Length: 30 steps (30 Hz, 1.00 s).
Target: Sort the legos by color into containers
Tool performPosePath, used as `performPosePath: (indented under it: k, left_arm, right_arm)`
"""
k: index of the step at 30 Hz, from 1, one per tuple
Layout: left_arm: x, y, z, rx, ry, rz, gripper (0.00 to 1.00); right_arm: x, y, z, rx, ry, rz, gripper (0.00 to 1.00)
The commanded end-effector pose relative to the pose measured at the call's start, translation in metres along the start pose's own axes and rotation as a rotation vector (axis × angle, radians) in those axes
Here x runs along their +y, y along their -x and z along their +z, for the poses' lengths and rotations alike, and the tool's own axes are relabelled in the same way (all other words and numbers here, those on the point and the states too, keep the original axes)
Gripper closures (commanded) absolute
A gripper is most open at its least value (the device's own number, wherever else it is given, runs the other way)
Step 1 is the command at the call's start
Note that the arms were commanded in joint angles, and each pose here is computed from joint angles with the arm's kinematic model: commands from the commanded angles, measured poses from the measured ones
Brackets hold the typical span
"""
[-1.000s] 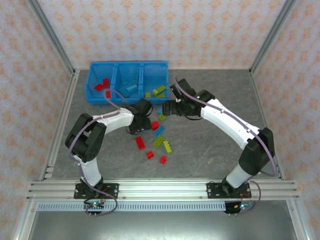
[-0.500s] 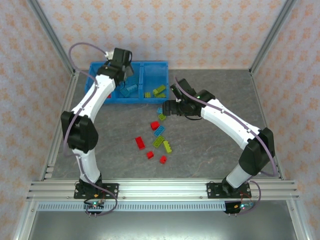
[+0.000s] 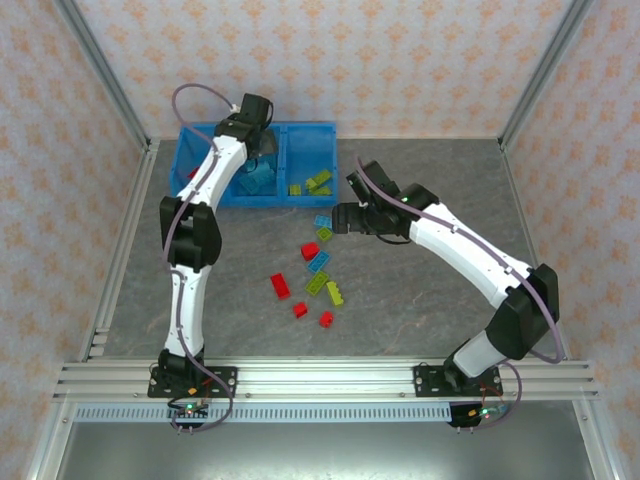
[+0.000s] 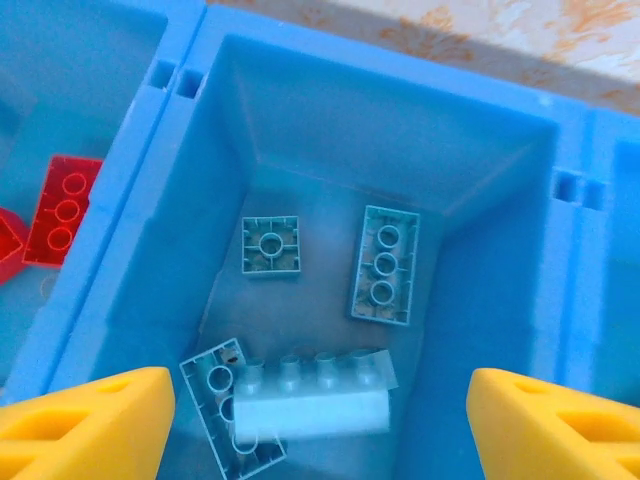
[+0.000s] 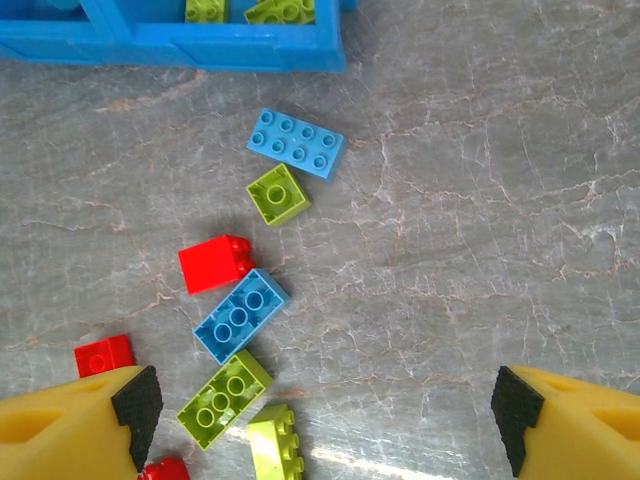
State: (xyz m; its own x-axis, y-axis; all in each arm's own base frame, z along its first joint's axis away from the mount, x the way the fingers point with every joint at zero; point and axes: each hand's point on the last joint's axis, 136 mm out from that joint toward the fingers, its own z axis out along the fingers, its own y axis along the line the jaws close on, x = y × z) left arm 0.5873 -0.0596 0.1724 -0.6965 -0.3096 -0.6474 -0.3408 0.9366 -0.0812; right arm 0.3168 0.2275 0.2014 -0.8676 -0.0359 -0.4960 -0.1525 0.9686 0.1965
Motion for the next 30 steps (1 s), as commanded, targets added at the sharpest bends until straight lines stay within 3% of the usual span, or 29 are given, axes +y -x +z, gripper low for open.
performPosePath:
  k: [1,7,12,19,23,27,30]
  left_arm:
    - [-0.01,0.028,-0.083,-0.104,-0.116,-0.004,0.21]
    - [-0.008,0.0,-0.198,-0.208,-0.258,0.066,0.21]
    - [0.01,-0.066,-0.272,-0.292,-0.325,0.353,0.17]
    - [0.066,-0.149,-0.29,-0.318,-0.349,0.684,0.09]
    - [0.07,-0.196,-0.281,-0.308,-0.444,0.853,0.0]
    - [0.063,-0.218,-0.273,-0.342,-0.513,0.951,0.0]
    - [0.07,-0.22,-0.27,-0.34,-0.48,0.982,0.0]
  right_arm:
    - [-0.004,-0.003,0.008,0.008,-0.014,0.018,0.12]
    - [0.016,-0.016,0.033,0.084,0.009,-0.055,0.15]
    - [0.044,-0.038,0.066,0.18,-0.007,-0.169,0.18]
    - [0.068,-0.049,0.118,0.258,-0.007,-0.2,0.2]
    - [0.085,-0.053,0.144,0.306,0.048,-0.223,0.21]
    - [0.089,-0.051,0.163,0.319,0.01,-0.26,0.23]
    - [0.085,-0.052,0.175,0.318,-0.019,-0.264,0.3]
